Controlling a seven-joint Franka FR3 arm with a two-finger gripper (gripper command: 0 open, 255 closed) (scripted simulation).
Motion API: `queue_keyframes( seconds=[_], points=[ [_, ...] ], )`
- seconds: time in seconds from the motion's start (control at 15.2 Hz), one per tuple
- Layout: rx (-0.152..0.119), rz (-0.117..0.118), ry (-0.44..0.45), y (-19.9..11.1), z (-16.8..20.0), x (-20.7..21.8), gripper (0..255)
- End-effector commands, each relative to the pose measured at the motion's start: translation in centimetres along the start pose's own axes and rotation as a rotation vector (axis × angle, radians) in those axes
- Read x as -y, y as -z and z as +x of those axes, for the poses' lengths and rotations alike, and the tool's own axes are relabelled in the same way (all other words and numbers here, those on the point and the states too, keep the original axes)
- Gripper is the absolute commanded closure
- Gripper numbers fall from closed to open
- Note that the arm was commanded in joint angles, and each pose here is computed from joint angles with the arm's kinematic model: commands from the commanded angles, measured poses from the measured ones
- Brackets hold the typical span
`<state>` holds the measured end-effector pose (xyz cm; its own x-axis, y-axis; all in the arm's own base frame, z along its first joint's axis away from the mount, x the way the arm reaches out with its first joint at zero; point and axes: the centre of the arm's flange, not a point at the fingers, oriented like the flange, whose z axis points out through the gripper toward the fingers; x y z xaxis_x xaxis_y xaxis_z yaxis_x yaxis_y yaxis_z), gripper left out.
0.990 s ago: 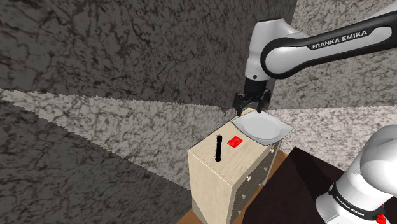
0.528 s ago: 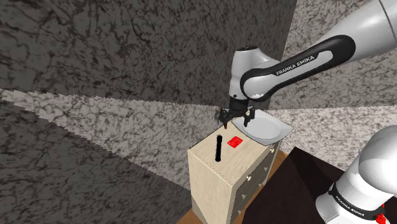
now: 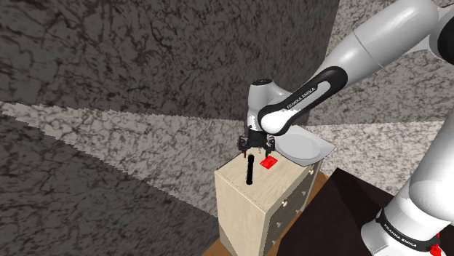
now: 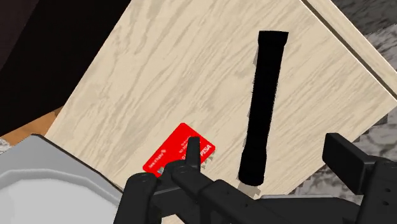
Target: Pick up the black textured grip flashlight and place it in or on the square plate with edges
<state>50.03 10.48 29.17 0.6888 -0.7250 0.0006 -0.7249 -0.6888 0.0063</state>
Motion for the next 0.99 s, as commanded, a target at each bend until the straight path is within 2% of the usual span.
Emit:
queue_keyframes(
  seconds=[0.0,0.13,0.59,0.92],
  points=[
    [0.003,-0.002,-0.050,-2.4,0.8,1.1,0],
    [0.007,-0.005,-0.096,-4.6,1.6,2.1,0],
    [0.007,-0.005,-0.096,-8.3,1.6,2.1,0],
    [0.007,-0.005,-0.096,-8.6,1.6,2.1,0]
  ],
)
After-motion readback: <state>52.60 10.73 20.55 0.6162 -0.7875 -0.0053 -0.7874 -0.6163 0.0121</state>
